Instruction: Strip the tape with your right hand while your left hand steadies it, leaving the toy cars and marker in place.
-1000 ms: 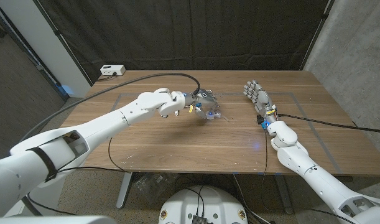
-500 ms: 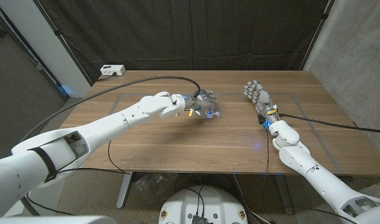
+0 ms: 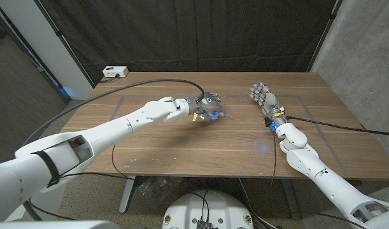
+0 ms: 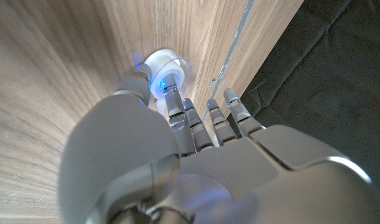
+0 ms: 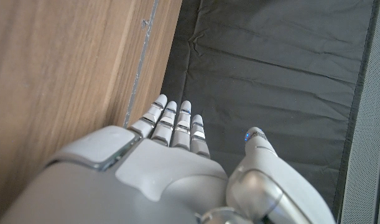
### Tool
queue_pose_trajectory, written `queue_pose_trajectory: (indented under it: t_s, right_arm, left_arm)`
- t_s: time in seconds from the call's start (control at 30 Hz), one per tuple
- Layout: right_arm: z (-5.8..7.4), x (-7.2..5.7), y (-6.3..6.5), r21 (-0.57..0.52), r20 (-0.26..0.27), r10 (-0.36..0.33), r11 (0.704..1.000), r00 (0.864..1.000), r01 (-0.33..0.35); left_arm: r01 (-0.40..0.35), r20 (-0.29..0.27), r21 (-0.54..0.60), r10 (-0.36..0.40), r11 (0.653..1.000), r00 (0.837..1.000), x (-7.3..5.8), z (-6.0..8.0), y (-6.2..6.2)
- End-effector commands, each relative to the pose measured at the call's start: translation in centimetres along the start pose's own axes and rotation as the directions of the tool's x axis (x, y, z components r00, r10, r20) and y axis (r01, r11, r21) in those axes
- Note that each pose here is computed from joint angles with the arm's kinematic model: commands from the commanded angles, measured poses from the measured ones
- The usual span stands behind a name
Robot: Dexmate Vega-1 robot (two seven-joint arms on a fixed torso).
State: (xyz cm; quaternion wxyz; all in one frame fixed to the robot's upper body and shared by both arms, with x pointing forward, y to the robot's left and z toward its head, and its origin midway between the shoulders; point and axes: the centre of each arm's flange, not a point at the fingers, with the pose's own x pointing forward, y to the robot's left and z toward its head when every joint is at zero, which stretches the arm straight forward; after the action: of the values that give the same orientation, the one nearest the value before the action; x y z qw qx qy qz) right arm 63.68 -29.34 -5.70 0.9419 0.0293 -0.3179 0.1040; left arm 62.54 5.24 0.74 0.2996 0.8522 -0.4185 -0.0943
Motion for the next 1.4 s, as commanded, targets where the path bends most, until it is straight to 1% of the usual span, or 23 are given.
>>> queue_pose_trajectory:
  t_s: [0.03, 0.1, 0.13, 0.23, 0.33, 0.43, 0.6, 0.8, 0.9, 0.97, 1.0, 1.07, 1.17, 1.23, 1.3, 1.37, 1.4]
  right_arm:
    - [-0.1, -0.3, -0.1, -0.006, -0.011, -0.01, 1.0, 1.0, 0.01]
    - [0.0, -0.3, 0.0, -0.008, -0.012, -0.009, 1.0, 1.0, 0.009]
    - [0.0, -0.3, 0.0, -0.008, -0.012, -0.009, 1.0, 1.0, 0.009]
    - [0.4, -0.2, 0.3, -0.029, -0.018, -0.012, 1.0, 1.0, 0.011]
    - [0.9, -0.1, 0.6, -0.072, -0.028, -0.031, 0.997, 0.999, 0.029]
    - [1.3, 0.0, 0.8, -0.096, -0.039, -0.035, 0.995, 0.999, 0.031]
    - [1.7, 0.1, 1.1, -0.121, -0.055, -0.032, 0.992, 0.998, 0.025]
    - [1.9, -0.2, 1.4, -0.131, -0.053, -0.038, 0.991, 0.998, 0.031]
    - [1.9, -0.4, 1.6, -0.138, -0.052, -0.042, 0.99, 0.998, 0.035]
    - [1.9, -0.5, 1.7, -0.15, -0.056, -0.046, 0.988, 0.997, 0.037]
    - [1.9, -0.5, 1.8, -0.159, -0.061, -0.047, 0.987, 0.997, 0.037]
    - [1.9, -0.5, 1.9, -0.177, -0.068, -0.05, 0.983, 0.996, 0.038]
    - [2.1, -0.6, 2.2, -0.21, -0.078, -0.054, 0.977, 0.996, 0.036]
    - [2.2, -0.7, 2.3, -0.224, -0.083, -0.06, 0.974, 0.995, 0.04]
    - [2.3, -0.8, 2.4, -0.233, -0.085, -0.07, 0.971, 0.994, 0.048]
    - [2.4, -0.9, 2.4, -0.246, -0.084, -0.077, 0.968, 0.993, 0.054]
    - [2.4, -1.0, 2.5, -0.252, -0.084, -0.08, 0.966, 0.993, 0.057]
  left_arm:
    - [-0.061, -0.021, -0.013, 0.061, 0.998, 0.998, -0.2, 0.2, -0.4]
    - [-0.091, -0.039, -0.016, 0.09, 0.996, 0.995, -0.6, 0.1, -0.4]
    - [-0.092, -0.04, -0.016, 0.091, 0.996, 0.995, -0.6, 0.1, -0.4]
    - [-0.171, -0.095, -0.035, 0.167, 0.985, 0.981, -1.3, -0.5, -0.4]
    - [-0.243, -0.133, -0.004, 0.241, 0.97, 0.961, -1.8, -0.7, -0.4]
    - [-0.295, -0.162, -0.012, 0.29, 0.955, 0.943, -2.2, -0.8, -0.5]
    - [-0.357, -0.201, -0.024, 0.345, 0.934, 0.917, -2.6, -1.0, -0.7]
    - [-0.433, -0.266, -0.062, 0.403, 0.899, 0.876, -3.3, -1.5, -0.8]
    - [-0.456, -0.293, -0.082, 0.416, 0.886, 0.861, -3.5, -1.8, -0.7]
    - [-0.492, -0.308, -0.066, 0.451, 0.868, 0.837, -3.8, -1.9, -0.7]
    - [-0.501, -0.311, -0.057, 0.462, 0.863, 0.831, -3.8, -2.0, -0.6]
    - [-0.513, -0.309, -0.055, 0.474, 0.857, 0.825, -4.0, -2.1, -0.4]
    - [-0.541, -0.32, -0.045, 0.501, 0.84, 0.804, -4.1, -2.2, -0.3]
    - [-0.566, -0.333, -0.043, 0.522, 0.823, 0.785, -4.3, -2.2, -0.2]
    - [-0.596, -0.348, -0.038, 0.549, 0.802, 0.76, -4.5, -2.1, -0.2]
    - [-0.617, -0.355, -0.039, 0.567, 0.786, 0.744, -4.6, -2.1, -0.2]
    - [-0.632, -0.364, -0.036, 0.579, 0.774, 0.73, -4.7, -2.1, -0.2]
